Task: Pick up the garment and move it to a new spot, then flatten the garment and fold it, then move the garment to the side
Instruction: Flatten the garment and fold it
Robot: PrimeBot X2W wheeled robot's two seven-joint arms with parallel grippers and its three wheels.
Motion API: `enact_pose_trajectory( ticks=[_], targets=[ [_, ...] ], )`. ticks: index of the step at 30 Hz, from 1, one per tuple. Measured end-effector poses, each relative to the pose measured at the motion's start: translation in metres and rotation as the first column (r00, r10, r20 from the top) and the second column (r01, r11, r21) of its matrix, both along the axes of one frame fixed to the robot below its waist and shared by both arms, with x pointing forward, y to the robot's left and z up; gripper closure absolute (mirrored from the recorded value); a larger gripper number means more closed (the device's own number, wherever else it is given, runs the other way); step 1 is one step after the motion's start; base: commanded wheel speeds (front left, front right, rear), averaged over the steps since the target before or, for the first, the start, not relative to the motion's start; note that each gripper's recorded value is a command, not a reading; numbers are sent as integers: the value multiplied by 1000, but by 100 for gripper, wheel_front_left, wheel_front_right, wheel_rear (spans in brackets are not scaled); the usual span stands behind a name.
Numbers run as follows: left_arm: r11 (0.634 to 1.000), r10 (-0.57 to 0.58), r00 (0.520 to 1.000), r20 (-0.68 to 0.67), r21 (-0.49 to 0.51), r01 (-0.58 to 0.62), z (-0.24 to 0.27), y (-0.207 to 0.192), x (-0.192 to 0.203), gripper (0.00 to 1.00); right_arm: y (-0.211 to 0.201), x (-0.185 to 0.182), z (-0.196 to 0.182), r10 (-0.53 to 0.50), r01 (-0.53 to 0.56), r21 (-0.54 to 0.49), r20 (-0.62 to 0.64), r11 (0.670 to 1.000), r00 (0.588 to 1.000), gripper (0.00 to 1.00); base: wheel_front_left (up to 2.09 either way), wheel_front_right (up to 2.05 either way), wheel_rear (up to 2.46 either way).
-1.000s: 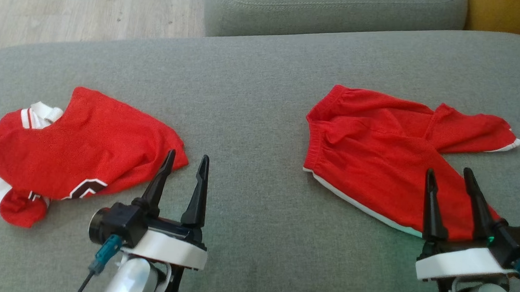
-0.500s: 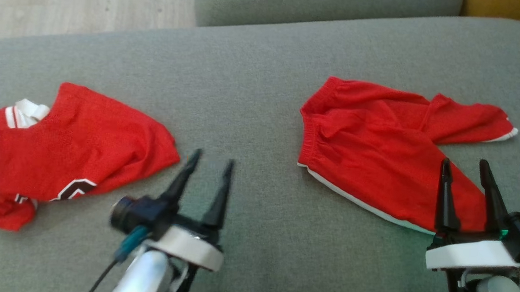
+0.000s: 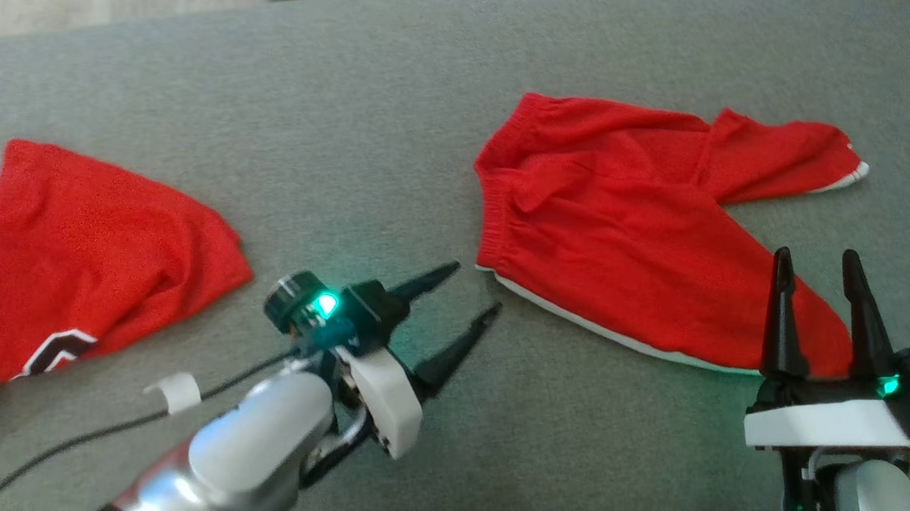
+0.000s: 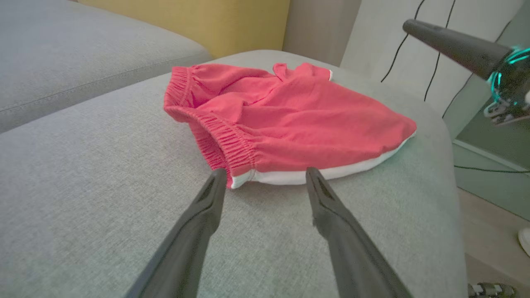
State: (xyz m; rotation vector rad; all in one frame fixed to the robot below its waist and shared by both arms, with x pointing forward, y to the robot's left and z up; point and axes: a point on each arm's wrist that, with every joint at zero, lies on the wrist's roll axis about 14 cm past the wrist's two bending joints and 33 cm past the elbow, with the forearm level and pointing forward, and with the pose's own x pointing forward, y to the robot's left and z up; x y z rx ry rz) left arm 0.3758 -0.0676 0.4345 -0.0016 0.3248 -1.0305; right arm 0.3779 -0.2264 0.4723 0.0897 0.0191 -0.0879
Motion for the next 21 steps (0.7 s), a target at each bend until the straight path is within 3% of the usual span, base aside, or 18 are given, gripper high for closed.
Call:
enact_pose_trajectory(
  ticks=[10, 21],
  targets=[
    [996, -68, 998, -14, 61, 69, -26, -13, 18, 0, -16, -8, -10, -52, 52, -4, -36, 999, 998, 0, 0, 0, 0],
    [995, -88, 995, -34, 46, 90, -34, -22, 25, 0, -27, -10, -10, -86, 86, -9, -40, 996, 995, 0, 0, 0, 0]
  ],
)
